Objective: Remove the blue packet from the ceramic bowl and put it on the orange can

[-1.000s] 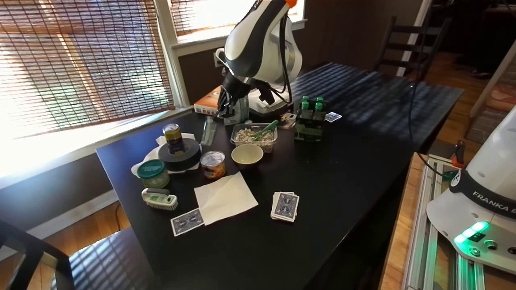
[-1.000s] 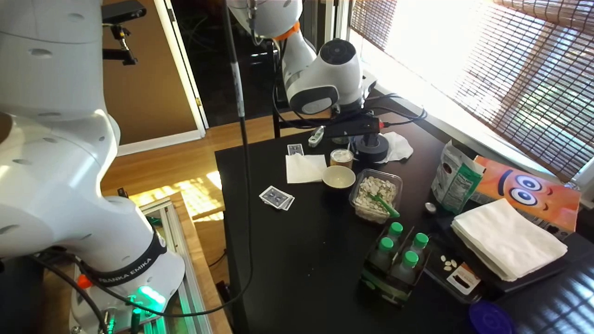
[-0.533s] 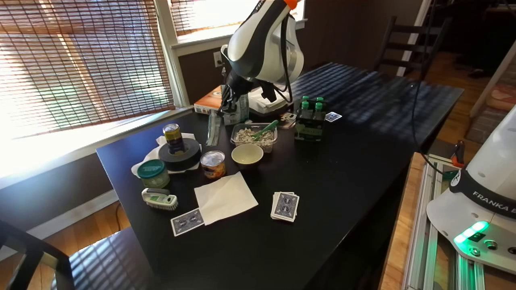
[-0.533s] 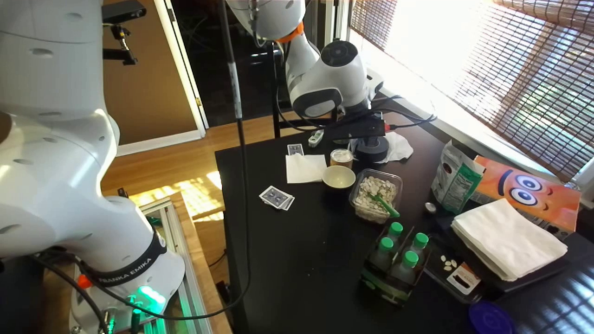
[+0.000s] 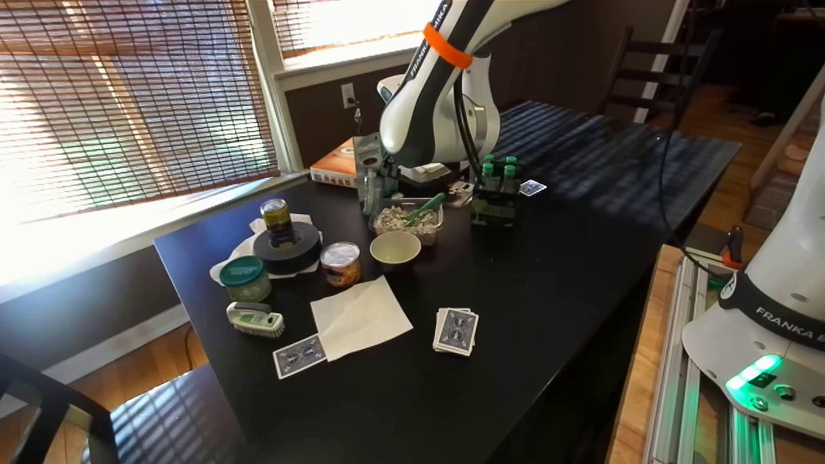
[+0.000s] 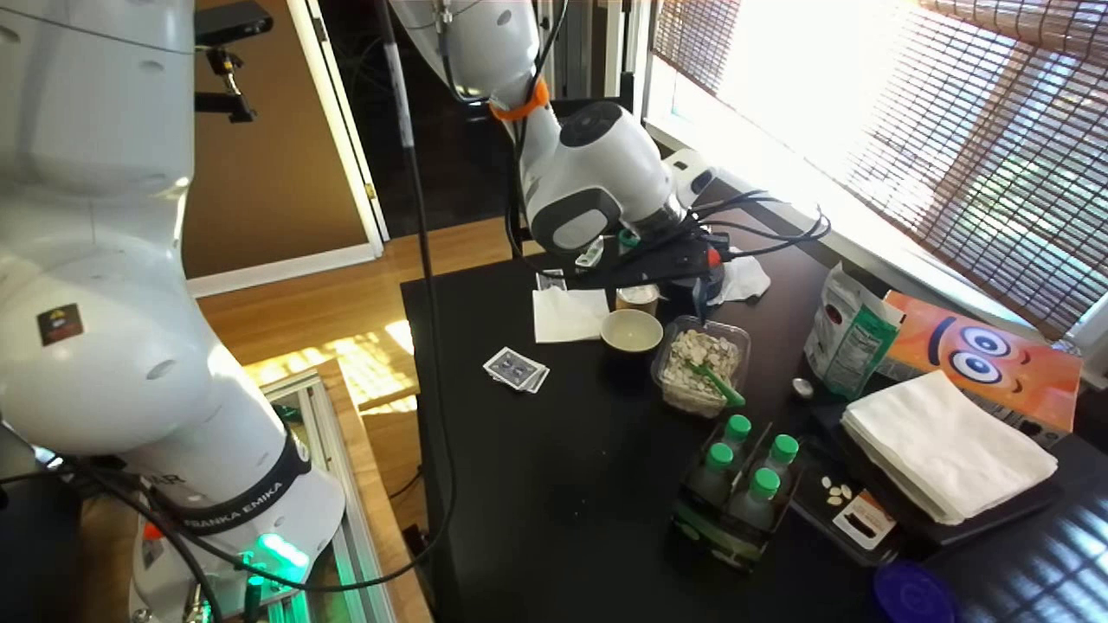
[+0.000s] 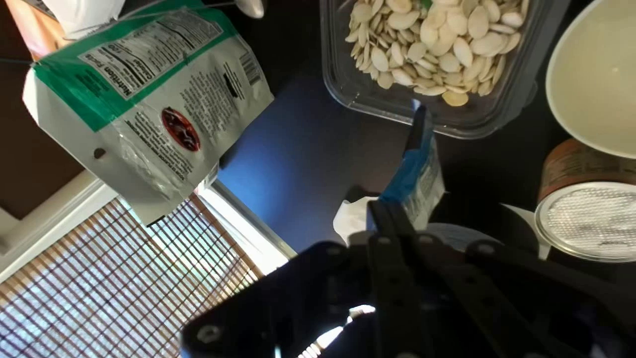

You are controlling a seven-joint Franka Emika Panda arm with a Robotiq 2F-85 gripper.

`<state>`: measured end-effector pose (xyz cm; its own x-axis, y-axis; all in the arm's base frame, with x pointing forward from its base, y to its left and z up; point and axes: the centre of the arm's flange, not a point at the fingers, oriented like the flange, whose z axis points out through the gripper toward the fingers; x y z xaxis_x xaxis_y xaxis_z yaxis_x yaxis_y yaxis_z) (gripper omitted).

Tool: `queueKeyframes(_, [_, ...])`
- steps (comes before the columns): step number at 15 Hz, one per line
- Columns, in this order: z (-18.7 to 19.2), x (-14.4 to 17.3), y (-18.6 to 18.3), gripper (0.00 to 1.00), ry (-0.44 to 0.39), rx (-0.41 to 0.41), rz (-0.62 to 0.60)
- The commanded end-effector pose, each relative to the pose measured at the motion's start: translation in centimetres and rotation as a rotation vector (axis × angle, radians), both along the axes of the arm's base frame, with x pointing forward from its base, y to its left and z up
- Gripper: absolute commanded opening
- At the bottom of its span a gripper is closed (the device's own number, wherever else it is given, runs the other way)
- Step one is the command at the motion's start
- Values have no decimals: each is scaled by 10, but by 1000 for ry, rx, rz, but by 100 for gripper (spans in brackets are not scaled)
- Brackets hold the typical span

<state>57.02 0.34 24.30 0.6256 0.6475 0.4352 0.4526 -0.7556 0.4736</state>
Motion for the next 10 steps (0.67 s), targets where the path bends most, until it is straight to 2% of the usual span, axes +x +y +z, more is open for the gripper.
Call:
queueKeyframes(1, [15, -5, 41, 0, 16, -12, -36])
queueKeyframes(3, [16, -4, 53, 0, 21, -4, -64])
queueKeyframes(7, [14, -7, 67, 0, 82, -3, -94])
queueKeyframes(10, [6, -5, 80, 0, 89, 16, -106])
